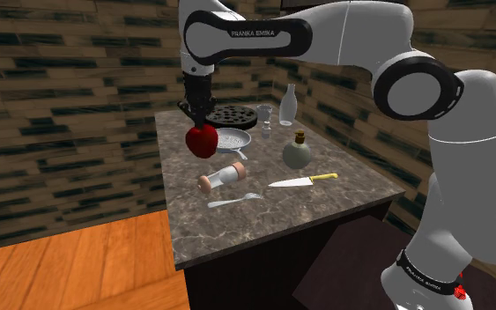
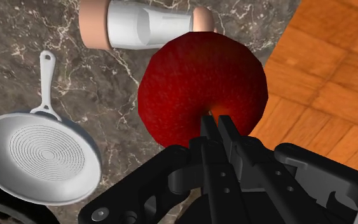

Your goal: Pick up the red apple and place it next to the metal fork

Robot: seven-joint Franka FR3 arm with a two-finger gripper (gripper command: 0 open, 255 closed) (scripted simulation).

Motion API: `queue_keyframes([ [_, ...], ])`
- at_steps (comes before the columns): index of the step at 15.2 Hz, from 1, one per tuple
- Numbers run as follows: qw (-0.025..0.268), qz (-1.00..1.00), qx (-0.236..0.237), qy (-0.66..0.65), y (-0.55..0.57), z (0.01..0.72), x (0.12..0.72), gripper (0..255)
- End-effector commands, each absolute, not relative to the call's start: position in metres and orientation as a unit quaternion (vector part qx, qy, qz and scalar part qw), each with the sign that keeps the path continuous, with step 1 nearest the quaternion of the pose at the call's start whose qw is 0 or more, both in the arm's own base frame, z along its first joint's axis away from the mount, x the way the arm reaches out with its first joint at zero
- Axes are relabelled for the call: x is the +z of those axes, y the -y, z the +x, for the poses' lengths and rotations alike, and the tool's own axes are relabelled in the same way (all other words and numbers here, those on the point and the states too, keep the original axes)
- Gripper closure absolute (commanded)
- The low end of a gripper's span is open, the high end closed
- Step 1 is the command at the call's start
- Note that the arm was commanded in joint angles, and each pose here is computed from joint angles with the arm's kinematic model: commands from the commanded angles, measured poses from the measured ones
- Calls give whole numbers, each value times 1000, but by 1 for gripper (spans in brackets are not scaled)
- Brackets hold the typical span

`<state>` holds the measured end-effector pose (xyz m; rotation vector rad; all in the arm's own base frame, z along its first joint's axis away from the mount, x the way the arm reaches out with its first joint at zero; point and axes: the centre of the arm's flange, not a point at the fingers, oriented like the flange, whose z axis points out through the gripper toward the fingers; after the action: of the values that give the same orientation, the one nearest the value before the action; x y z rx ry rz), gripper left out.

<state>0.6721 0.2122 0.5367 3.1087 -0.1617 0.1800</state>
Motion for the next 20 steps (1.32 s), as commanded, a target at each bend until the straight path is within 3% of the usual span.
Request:
queue_keyframes([
  [1, 12, 997, 58, 52, -212, 672, 527, 255],
  [20, 12, 997, 58, 52, -212, 672, 427, 255],
])
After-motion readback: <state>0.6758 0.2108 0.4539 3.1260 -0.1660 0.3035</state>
